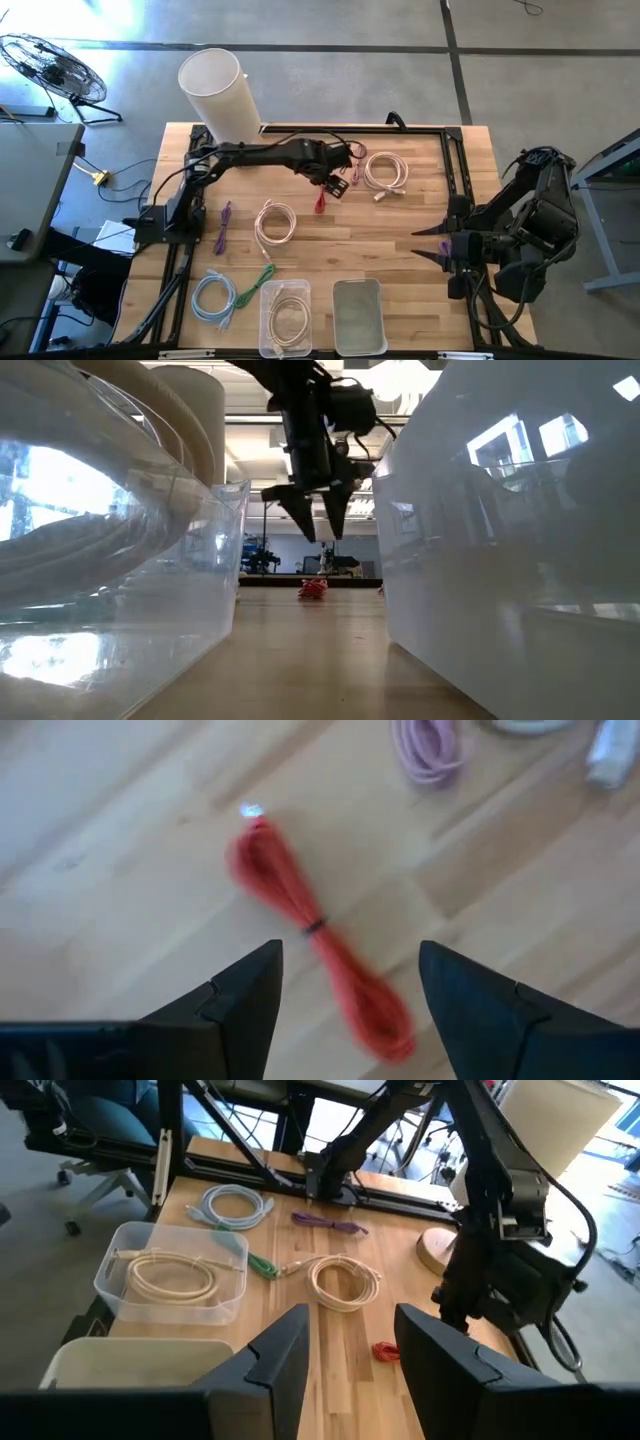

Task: Pick & Place USB Port
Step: Put the red USB cable into the gray bin

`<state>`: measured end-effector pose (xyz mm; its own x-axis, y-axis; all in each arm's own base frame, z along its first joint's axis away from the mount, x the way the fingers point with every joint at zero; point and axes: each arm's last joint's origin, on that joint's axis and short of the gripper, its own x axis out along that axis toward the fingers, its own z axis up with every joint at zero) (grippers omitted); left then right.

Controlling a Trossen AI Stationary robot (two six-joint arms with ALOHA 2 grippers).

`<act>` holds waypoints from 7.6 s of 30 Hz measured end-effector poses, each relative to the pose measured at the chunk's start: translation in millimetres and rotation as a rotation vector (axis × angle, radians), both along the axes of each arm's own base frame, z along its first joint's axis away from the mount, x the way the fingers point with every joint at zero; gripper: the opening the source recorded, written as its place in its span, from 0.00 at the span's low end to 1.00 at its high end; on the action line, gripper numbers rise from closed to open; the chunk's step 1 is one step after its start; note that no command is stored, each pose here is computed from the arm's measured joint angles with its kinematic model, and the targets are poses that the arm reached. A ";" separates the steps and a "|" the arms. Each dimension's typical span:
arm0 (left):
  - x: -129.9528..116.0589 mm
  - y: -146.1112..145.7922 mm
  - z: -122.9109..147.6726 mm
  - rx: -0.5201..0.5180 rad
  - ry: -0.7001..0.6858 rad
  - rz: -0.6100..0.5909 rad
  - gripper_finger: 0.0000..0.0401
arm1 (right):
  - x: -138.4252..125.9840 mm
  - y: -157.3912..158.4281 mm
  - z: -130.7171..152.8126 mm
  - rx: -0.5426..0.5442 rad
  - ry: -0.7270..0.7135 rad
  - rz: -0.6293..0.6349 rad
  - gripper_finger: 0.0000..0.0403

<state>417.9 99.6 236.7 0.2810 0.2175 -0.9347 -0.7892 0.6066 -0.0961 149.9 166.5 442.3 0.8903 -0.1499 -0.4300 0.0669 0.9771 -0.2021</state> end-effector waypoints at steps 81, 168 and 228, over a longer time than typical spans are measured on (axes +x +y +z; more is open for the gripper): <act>-48.2 -87.0 141.7 0.035 -0.485 -0.457 0.06 | -4.9 -4.8 -9.0 -0.027 0.129 0.043 0.35; -88.7 -264.3 229.9 0.776 -1.129 -1.067 0.05 | 102.8 -5.6 39.5 0.055 -0.390 0.474 0.65; -120.0 -224.6 245.6 0.711 -1.006 -1.051 0.48 | 57.0 39.4 -14.3 0.749 0.369 0.362 0.06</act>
